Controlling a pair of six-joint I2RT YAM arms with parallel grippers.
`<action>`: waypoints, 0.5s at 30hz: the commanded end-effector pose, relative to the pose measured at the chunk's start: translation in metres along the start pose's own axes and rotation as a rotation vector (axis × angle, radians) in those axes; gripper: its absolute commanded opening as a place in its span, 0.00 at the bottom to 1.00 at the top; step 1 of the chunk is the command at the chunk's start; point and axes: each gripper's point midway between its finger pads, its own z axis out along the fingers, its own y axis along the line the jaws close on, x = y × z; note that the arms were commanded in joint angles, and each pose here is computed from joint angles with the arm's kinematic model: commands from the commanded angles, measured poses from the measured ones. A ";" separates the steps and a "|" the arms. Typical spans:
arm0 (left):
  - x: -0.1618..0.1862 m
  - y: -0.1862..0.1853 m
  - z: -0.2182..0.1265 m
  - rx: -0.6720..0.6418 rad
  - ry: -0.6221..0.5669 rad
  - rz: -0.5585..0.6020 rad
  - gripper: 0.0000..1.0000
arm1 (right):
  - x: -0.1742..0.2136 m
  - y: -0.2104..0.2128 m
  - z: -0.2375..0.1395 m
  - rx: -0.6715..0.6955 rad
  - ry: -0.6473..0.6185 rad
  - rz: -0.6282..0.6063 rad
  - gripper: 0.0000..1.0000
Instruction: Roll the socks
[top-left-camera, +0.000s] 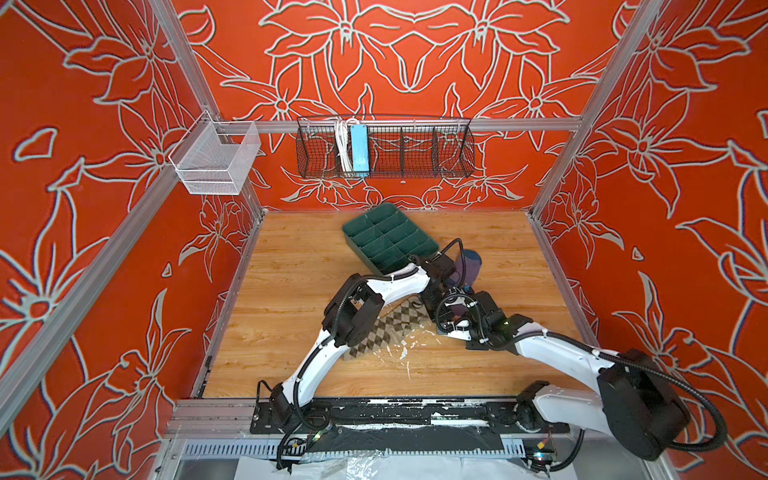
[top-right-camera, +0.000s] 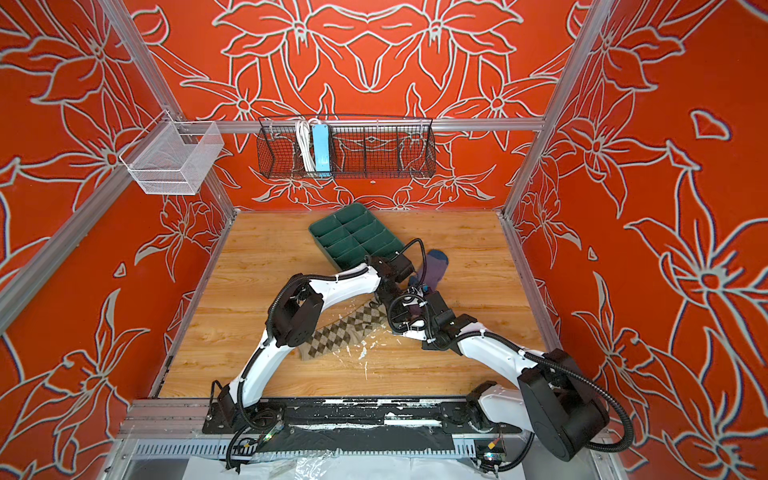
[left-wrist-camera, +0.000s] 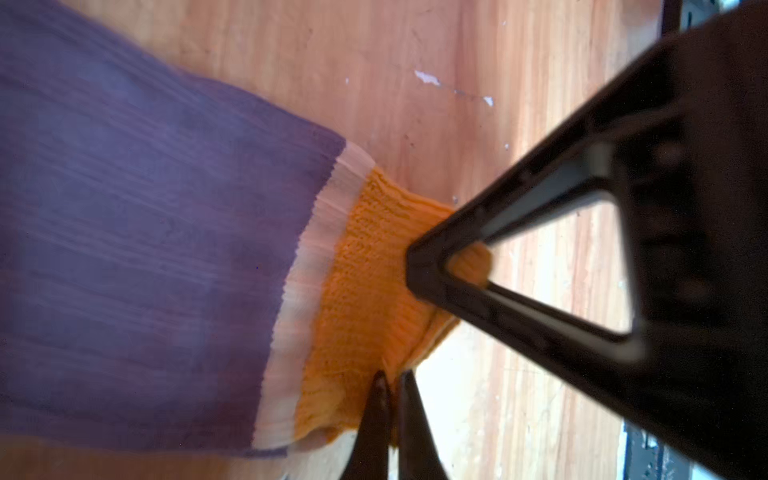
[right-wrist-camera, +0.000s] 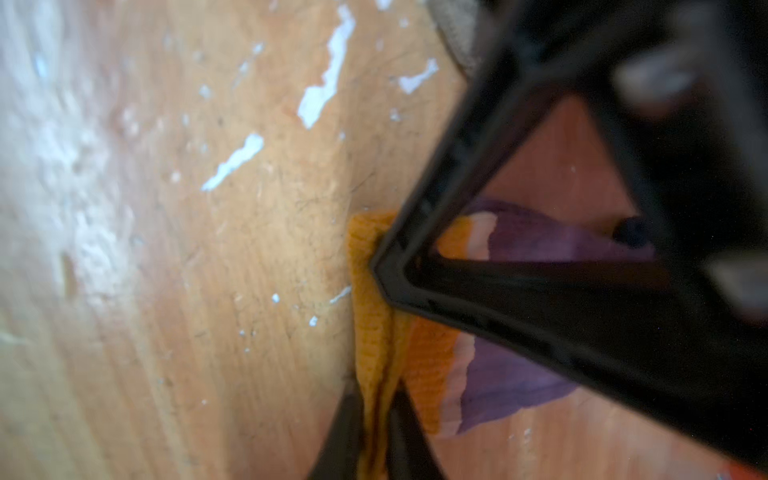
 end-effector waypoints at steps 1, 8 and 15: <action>-0.003 -0.015 -0.013 0.016 -0.021 0.010 0.20 | -0.002 0.006 -0.004 -0.057 0.015 -0.001 0.00; -0.011 -0.006 -0.063 -0.240 -0.179 0.030 0.53 | -0.013 0.020 -0.018 -0.161 -0.020 0.051 0.00; 0.015 0.031 -0.204 -0.970 -0.447 0.001 0.62 | -0.029 0.043 -0.035 -0.310 -0.097 0.135 0.00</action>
